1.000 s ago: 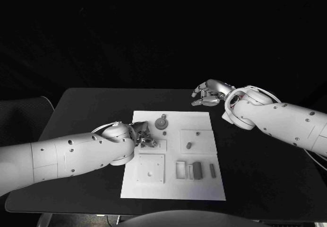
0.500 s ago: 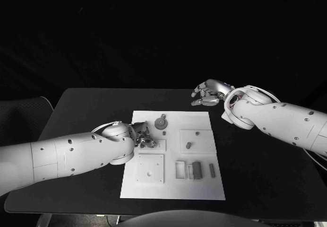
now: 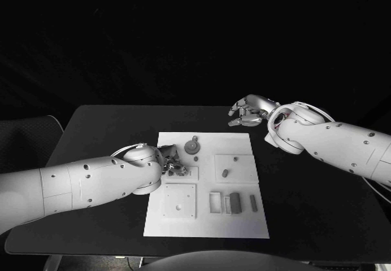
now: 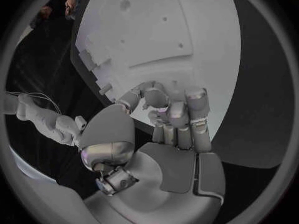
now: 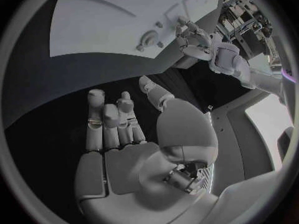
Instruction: Assemble the parts on the task board
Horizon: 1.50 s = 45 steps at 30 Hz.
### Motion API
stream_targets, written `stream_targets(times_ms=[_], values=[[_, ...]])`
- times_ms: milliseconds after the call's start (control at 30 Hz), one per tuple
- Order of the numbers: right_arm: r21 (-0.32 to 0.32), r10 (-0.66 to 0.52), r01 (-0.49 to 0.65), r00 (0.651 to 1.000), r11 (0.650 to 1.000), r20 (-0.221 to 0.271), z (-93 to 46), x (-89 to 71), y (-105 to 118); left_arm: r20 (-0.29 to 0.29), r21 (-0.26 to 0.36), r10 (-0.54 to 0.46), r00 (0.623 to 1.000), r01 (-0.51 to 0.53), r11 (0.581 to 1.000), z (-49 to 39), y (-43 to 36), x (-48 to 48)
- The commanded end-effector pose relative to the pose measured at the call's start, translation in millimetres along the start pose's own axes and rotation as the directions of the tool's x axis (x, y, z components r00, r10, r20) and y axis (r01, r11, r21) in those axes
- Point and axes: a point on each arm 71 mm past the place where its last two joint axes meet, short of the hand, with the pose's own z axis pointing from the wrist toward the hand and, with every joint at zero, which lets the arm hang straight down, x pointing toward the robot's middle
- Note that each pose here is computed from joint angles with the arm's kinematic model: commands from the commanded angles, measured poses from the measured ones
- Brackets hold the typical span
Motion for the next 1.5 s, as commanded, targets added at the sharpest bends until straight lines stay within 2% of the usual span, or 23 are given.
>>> stream_targets(times_ms=[33, 1033, 1500], values=[[0.000, 0.000, 0.000, 1.000, 1.000, -0.015, -0.2, 1.3, 0.4, -0.034, -0.014, 0.025, 0.999, -0.025, 1.000, 2.2, 3.1, 4.9], [0.000, 0.000, 0.000, 1.000, 1.000, -0.015, -0.5, 1.0, -0.2, -0.030, -0.014, 0.017, 0.999, -0.017, 1.000, 5.2, 2.5, 3.9], [0.000, 0.000, 0.000, 1.000, 1.000, -0.015, -0.4, 1.1, -0.2, -0.011, -0.009, 0.004, 1.000, -0.004, 1.000, 5.4, 2.4, 2.4]])
